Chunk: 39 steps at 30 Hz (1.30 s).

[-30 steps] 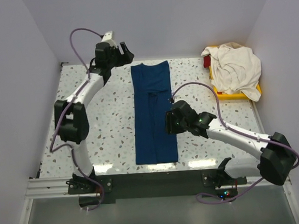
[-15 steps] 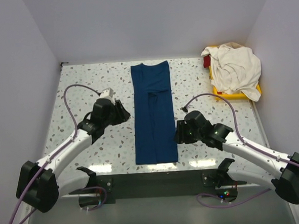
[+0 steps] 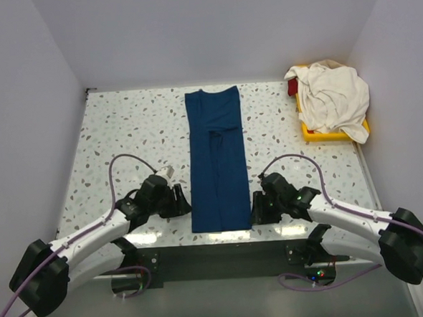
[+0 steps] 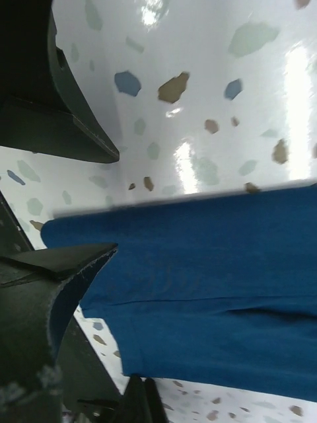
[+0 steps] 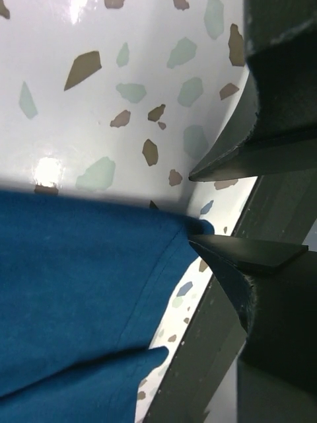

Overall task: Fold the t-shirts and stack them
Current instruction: Fold the tshirt

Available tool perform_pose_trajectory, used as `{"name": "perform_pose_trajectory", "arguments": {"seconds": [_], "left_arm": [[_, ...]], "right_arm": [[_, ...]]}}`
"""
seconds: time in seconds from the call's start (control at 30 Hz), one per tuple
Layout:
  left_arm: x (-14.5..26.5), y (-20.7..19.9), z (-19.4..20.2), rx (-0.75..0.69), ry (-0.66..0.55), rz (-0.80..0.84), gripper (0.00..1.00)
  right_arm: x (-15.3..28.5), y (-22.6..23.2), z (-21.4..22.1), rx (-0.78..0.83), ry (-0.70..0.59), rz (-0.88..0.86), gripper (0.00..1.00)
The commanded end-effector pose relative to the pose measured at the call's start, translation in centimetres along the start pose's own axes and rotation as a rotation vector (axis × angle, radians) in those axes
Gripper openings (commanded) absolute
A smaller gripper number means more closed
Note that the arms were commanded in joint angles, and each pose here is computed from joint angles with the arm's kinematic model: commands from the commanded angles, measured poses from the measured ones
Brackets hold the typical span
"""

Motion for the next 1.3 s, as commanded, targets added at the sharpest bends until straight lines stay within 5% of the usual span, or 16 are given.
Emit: {"name": "perform_pose_trajectory", "arguments": {"seconds": [0.0,0.57,0.73,0.9,1.27], "left_arm": [[-0.3,-1.5,1.3,0.005,0.05,0.106,0.57],[-0.7,-1.7,5.9,0.012,0.142,0.014,0.4],[-0.8,-1.9,6.7,0.015,0.156,0.002,0.31],[-0.5,-2.6,7.1,0.0,0.163,0.024,0.0],[1.9,-5.1,7.3,-0.058,0.151,0.05,0.0]], "right_arm": [[0.1,0.7,0.3,-0.035,0.015,-0.066,0.42],[-1.0,-0.6,1.9,-0.093,0.06,-0.082,0.41],[-1.2,-0.3,1.7,-0.103,0.051,-0.098,0.33],[-0.8,-0.2,1.7,-0.094,0.036,-0.113,0.0],[2.5,1.5,2.9,0.001,-0.068,-0.138,0.0]]}}
Point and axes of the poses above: each gripper's point midway between its finger pads, its own x axis back along the fingers, its own y axis along the line the jaws close on, z = x × y, the point moved 7 cm from there along x, back along the fingers, and after that the axes turned 4 degrees about -x, right-handed, at the moved point
